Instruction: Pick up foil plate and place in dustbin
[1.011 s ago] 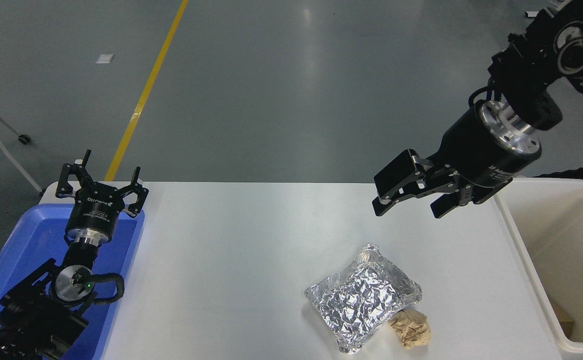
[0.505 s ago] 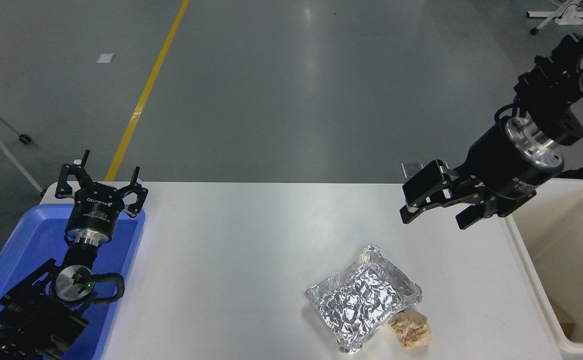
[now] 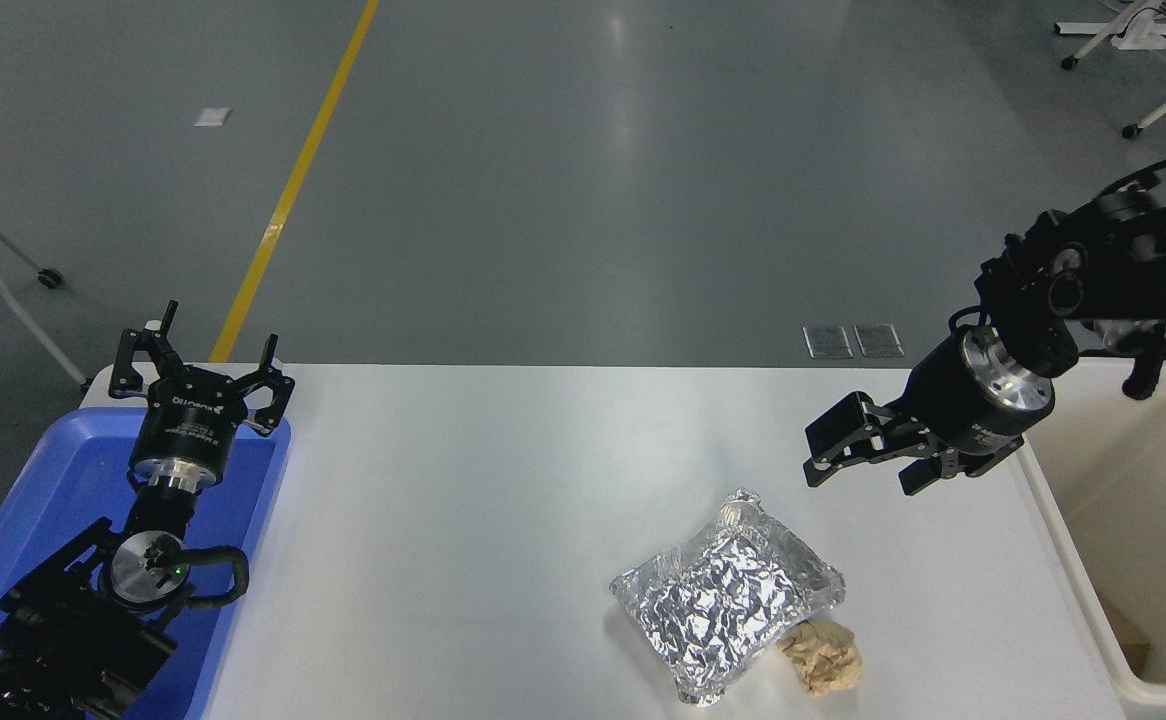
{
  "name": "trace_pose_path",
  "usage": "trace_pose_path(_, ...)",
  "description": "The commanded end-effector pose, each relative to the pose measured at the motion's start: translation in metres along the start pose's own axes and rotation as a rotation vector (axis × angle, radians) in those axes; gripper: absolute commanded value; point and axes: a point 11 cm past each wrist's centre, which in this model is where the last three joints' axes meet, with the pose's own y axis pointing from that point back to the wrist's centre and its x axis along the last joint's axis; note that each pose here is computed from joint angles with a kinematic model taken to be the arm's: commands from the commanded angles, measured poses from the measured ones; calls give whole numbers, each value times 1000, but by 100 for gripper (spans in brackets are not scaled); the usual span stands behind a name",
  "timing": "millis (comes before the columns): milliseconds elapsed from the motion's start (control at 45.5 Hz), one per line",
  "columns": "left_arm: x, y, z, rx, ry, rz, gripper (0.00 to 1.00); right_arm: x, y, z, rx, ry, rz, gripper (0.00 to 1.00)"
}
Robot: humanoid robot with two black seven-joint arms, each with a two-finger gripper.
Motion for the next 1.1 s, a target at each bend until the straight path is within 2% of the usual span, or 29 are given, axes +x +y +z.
trace_pose_path(0, 0, 0, 0, 0, 0, 1, 100, -13, -76, 6, 21, 52, 51, 100)
trace_pose_path(418, -1, 0, 0, 3, -2, -2, 100, -20, -143, 7, -12, 140, 190, 100)
trace_pose_path(462, -1, 0, 0, 3, -2, -2, 100, -22, -147, 10, -19, 136, 197, 97)
trace_pose_path(484, -1, -1, -1, 4, 0, -3, 100, -22, -149, 12, -23, 135, 200, 94)
trace_pose_path(527, -1, -1, -1, 5, -1, -3, 100, -24, -152, 19, -38, 134, 209, 79)
trace_pose_path(571, -1, 0, -1, 4, -2, -2, 100, -23, -154, 24, -51, 137, 223, 73)
trace_pose_path(593, -1, 0, -1, 4, -2, -2, 100, -23, -154, 26, -56, 139, 229, 65)
trace_pose_path(637, -1, 0, 0, 3, -2, -2, 100, -23, -155, 32, -69, 145, 241, 39)
trace_pose_path(659, -1, -1, -1, 3, -1, -3, 100, -23, -156, 33, -72, 150, 241, 31)
trace_pose_path(747, -1, -1, -1, 2, 0, -3, 100, -26, -158, 33, -74, 157, 235, 14)
trace_pose_path(791, 0, 0, -1, 3, -1, -1, 100, -27, -159, 30, -70, 160, 232, 0)
trace_pose_path(1077, -1, -1, -1, 6, -2, -3, 100, -14, -146, 29, -77, 180, 245, 0)
